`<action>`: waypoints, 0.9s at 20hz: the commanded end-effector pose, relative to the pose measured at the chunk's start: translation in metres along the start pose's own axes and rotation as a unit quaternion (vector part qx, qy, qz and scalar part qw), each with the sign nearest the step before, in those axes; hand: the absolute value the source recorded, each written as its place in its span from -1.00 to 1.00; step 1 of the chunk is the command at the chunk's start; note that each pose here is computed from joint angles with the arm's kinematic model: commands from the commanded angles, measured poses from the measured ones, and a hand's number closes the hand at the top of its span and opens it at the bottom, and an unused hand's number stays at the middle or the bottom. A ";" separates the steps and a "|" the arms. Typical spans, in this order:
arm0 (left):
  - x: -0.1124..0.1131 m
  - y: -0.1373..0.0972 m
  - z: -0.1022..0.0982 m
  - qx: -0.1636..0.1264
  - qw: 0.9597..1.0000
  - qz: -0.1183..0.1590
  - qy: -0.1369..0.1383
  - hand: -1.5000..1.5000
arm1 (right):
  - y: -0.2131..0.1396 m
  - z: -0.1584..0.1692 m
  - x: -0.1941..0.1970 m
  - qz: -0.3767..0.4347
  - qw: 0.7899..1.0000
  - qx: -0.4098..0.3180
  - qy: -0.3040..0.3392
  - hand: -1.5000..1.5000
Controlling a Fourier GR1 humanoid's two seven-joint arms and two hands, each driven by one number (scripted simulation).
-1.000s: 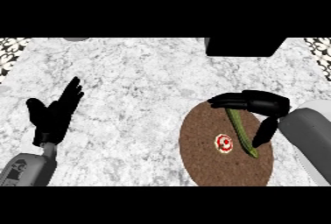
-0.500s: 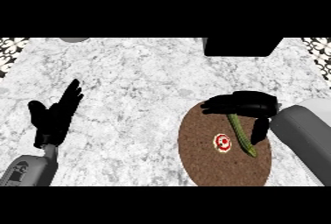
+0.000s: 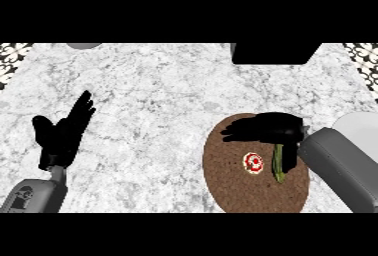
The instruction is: Pick the cupcake from the placemat and place it in the plate
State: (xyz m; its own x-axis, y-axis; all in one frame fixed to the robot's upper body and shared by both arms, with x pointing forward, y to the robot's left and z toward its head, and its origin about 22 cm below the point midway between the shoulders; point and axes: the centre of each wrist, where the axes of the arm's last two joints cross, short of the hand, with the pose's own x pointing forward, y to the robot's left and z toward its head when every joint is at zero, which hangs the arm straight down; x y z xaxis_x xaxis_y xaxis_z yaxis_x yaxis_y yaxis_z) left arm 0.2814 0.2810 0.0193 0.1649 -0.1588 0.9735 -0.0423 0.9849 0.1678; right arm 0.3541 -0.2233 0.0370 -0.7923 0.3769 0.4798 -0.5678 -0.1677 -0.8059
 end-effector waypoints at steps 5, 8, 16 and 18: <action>0.002 -0.001 -0.013 0.003 1.000 -0.001 0.000 0.00 | 0.016 -0.036 0.012 0.004 1.000 0.014 0.000 -1.00; -0.002 0.004 0.000 -0.007 1.000 -0.002 -0.005 0.00 | 0.009 -0.022 -0.013 0.015 1.000 0.027 0.004 -1.00; 0.001 0.015 -0.006 0.004 1.000 0.007 0.000 0.00 | 0.046 -0.044 0.023 0.043 0.993 0.096 -0.055 1.00; -0.005 -0.005 -0.004 -0.002 1.000 -0.002 0.001 0.00 | 0.035 -0.032 0.005 0.054 0.993 0.087 -0.060 1.00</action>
State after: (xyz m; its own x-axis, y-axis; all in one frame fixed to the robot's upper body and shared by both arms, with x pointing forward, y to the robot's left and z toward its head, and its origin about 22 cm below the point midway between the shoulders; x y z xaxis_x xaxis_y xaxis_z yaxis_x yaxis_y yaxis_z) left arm 0.2838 0.2851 0.0196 0.1701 -0.1569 0.9729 -0.0377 0.9855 0.1655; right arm 0.3430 -0.1916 0.0114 -0.8704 0.3109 0.3818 -0.4761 -0.3332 -0.8138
